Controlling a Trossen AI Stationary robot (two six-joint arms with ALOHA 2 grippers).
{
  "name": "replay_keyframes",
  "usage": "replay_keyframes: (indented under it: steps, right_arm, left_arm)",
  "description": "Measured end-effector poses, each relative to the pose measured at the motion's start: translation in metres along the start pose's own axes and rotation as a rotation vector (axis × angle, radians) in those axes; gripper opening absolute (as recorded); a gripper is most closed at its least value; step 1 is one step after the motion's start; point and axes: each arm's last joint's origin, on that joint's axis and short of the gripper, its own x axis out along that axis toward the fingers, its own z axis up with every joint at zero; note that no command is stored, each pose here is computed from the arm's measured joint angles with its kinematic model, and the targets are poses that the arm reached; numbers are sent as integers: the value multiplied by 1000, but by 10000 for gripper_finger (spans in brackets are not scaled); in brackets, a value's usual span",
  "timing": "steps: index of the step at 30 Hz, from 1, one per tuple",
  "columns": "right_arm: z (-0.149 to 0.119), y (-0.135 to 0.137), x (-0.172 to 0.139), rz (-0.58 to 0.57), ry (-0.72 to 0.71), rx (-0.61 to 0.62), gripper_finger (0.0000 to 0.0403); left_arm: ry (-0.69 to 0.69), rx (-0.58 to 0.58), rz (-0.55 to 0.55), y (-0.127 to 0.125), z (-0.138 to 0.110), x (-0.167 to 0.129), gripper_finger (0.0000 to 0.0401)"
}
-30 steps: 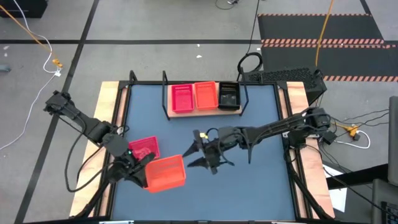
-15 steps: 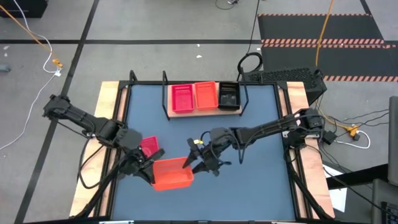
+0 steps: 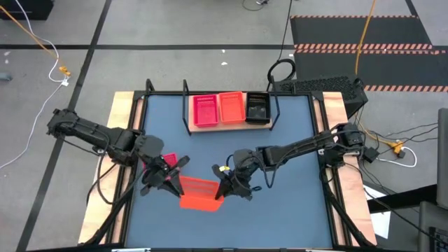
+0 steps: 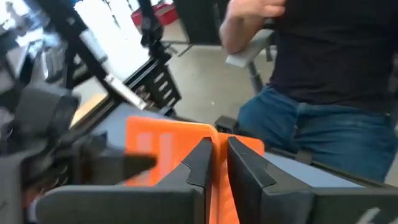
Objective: Stack baskets on shelf by color
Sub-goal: Stack the orange basket on top of the orange basket on the shelf
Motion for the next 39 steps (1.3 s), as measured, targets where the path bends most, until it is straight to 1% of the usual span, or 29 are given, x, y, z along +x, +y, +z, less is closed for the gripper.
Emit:
replay_keyframes:
  steps: [2, 5, 8, 11, 14, 19, 20, 23, 26, 28, 29, 31, 33, 35, 36, 39]
  right_arm:
    - [1, 1, -1, 15, 4, 9, 8]
    - [3, 1, -6, 12, 50, 37, 3]
    - [9, 0, -17, -13, 153, 112, 2]
    - [14, 1, -30, -57, 299, 192, 2]
    - [17, 3, -40, -94, 407, 267, 1]
    - [12, 5, -44, -128, 513, 348, 0]
    - [11, 6, -45, -137, 540, 362, 0]
    - [6, 8, -50, -176, 651, 410, 0]
    - [3, 4, -55, -299, 741, 423, 0]
    - [3, 0, -58, -397, 800, 396, 0]
    - [2, -3, -60, -460, 831, 376, 0]
    - [2, -11, -65, -602, 890, 322, 0]
    - [0, -26, -70, -772, 910, 280, 0]
    - [-4, -41, -79, -889, 934, 274, 0]
    - [-7, -48, -85, -911, 949, 285, 0]
    - [-20, -65, -107, -921, 982, 353, 0]
  left_arm:
    - [25, -36, 8, 1, -3, -1, 48]
    - [69, -105, 6, 1, -8, -3, 59]
    - [153, -164, 3, -2, -16, -4, 70]
    - [266, -197, 75, -3, -23, -5, 85]
    - [342, -251, 181, -1, -26, -6, 107]
    - [427, -307, 370, 3, -29, -8, 160]
    - [455, -317, 434, 4, -30, -9, 171]
    - [576, -357, 710, 9, -35, -17, 202]
    - [703, -369, 925, 12, -42, -27, 226]
    - [741, -383, 1012, 12, -43, -35, 235]
    - [735, -394, 1049, 13, -43, -39, 238]
    - [723, -415, 1088, 13, -42, -45, 240]
    - [689, -438, 1125, 14, -39, -52, 241]
    - [659, -447, 1153, 13, -36, -60, 241]
    - [648, -451, 1161, 12, -35, -62, 241]
    - [613, -467, 1189, 11, -32, -70, 241]
